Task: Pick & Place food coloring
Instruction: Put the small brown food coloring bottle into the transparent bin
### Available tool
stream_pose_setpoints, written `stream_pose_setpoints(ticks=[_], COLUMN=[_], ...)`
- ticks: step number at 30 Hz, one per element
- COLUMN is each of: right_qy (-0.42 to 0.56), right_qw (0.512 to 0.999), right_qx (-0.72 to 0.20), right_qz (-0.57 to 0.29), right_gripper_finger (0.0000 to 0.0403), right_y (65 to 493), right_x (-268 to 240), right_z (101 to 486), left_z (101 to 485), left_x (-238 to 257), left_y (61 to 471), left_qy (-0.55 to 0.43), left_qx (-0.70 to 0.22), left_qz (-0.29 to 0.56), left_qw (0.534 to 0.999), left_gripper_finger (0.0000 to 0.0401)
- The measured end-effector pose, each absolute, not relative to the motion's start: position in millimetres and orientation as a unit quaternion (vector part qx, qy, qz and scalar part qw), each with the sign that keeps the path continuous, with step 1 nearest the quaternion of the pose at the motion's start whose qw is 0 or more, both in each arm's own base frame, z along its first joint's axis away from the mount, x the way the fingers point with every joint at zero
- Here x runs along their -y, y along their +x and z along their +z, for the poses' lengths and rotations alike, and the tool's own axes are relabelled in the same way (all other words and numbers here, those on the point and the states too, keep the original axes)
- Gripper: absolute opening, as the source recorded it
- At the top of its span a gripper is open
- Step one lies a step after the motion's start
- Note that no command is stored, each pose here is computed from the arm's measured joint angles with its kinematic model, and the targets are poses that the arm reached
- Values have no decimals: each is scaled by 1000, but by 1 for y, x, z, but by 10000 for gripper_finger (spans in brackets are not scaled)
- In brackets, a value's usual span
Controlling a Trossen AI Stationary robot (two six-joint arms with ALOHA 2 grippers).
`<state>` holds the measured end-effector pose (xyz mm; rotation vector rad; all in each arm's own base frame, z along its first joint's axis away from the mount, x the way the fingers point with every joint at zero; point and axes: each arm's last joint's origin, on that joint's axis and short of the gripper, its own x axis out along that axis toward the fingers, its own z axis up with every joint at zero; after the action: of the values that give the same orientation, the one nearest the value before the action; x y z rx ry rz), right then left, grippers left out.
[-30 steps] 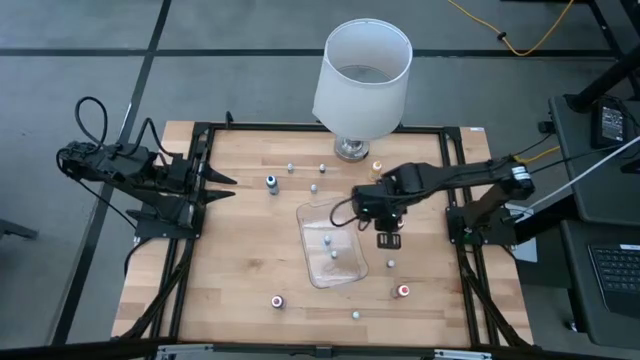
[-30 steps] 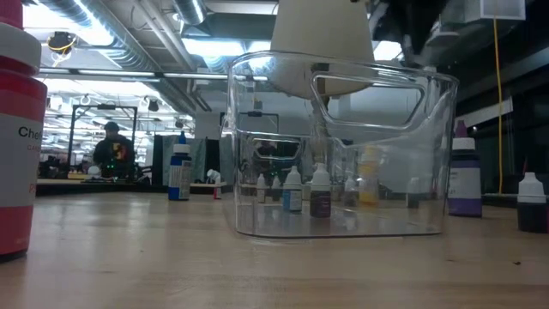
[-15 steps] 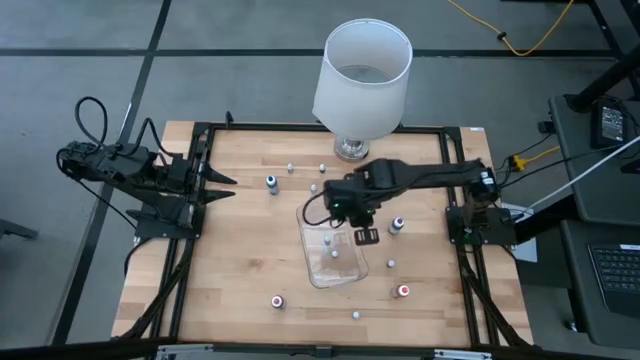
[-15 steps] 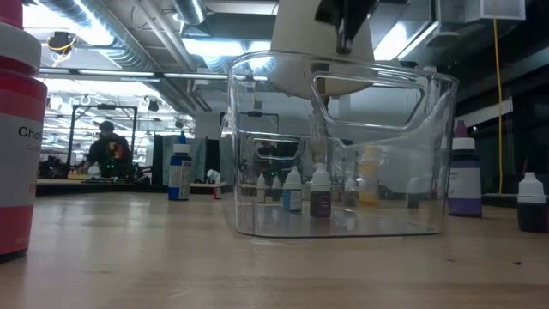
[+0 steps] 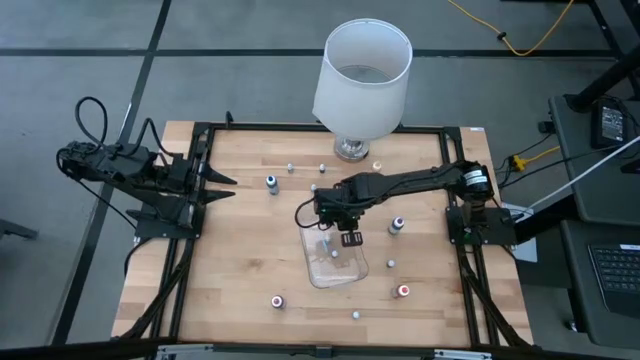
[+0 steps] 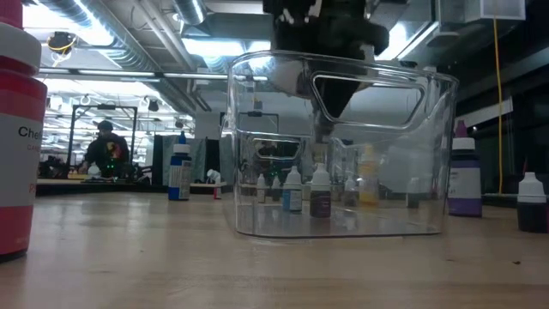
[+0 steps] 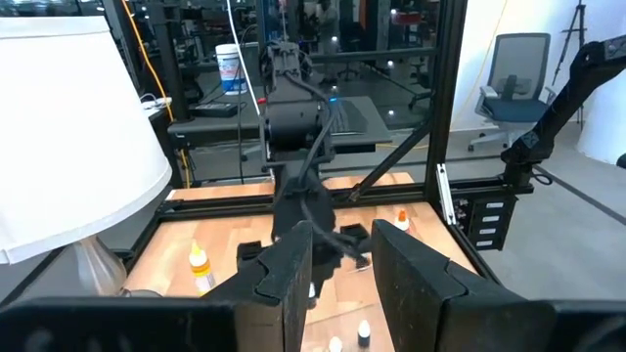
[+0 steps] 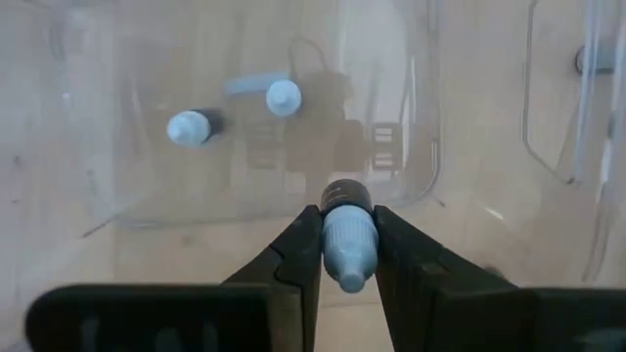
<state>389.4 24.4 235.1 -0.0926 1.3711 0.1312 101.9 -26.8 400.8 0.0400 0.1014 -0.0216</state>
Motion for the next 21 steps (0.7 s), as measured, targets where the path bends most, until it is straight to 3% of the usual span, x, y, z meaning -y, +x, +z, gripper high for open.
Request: stream_pose_setpoints(ticks=[8, 21], right_qy=[-34, -10], right_qw=[780, 752], right_qx=[-622, -655], right_qz=[59, 69], right_gripper_finger=[83, 83], right_y=[395, 406], right_x=[-25, -27], right_z=[226, 189], left_z=[401, 401], left_x=[27, 27], left_y=[102, 102], left_qy=[19, 15], left_qx=[-51, -51], left_qz=[-11, -11], left_qw=[998, 999], left_gripper_finger=[104, 104])
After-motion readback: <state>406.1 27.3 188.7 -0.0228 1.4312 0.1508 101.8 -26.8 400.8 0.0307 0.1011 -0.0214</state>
